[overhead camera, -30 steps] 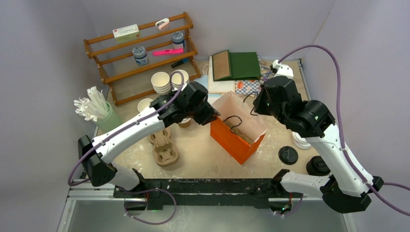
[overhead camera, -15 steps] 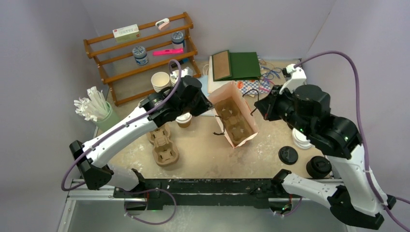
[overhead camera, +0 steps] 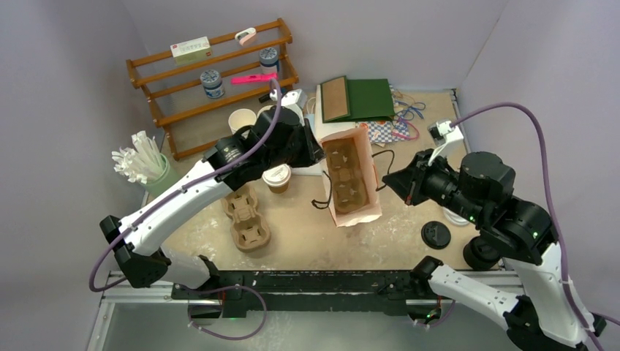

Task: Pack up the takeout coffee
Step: Adjust the takeout bag at the center of the board, then adjust the cup tray in the takeout bag.

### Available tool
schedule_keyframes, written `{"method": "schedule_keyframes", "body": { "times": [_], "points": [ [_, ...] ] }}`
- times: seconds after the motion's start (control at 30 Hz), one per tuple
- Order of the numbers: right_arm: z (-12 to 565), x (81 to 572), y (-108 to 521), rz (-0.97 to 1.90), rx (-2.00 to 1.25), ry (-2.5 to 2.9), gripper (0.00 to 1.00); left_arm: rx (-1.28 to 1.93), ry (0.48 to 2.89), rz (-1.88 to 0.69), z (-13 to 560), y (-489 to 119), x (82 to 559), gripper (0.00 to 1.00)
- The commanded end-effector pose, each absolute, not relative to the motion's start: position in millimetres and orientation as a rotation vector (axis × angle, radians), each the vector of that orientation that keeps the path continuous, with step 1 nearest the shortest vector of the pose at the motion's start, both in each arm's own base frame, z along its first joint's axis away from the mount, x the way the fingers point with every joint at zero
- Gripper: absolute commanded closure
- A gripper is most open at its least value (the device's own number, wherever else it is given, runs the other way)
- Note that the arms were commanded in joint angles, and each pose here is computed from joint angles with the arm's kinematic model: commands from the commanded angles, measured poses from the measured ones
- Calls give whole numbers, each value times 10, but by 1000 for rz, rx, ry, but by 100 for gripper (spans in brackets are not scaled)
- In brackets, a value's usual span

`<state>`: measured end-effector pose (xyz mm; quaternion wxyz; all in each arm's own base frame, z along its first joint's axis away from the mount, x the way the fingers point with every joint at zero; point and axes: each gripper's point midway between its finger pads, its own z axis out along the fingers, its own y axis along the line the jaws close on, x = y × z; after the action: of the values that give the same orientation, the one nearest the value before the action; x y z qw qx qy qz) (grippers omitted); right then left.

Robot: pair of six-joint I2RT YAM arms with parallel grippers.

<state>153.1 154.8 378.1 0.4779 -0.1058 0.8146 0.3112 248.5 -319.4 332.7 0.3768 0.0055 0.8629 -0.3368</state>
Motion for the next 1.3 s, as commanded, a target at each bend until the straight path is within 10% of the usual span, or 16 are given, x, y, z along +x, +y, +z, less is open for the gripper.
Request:
{"method": "schedule_keyframes", "body": {
  "times": [0.0,0.37,0.47,0.73,0.83,0.93,1.27],
  "points": [
    [3773,1542,1623,787,-278,1990,100,135,2178,-884,3555,-3244,2447,100],
    [3573,1640,1444,622,-122,2174,98,255,2663,-923,3079,-3487,2278,100],
    [3691,1734,1343,543,-91,2148,75,255,2743,-926,2926,-3528,2281,100],
    [4228,1868,1610,626,-183,2086,57,-16,2735,-1076,2877,-3627,2412,100],
    [4329,1945,1805,678,-219,2096,65,-150,2695,-1121,2902,-3605,2427,100],
    [4256,2082,2037,707,-259,2131,100,-275,2636,-1146,2946,-3556,2465,100],
    [3723,2291,2353,536,-186,2255,100,-532,2473,-1076,2995,-3167,2658,100]
  ]
}}
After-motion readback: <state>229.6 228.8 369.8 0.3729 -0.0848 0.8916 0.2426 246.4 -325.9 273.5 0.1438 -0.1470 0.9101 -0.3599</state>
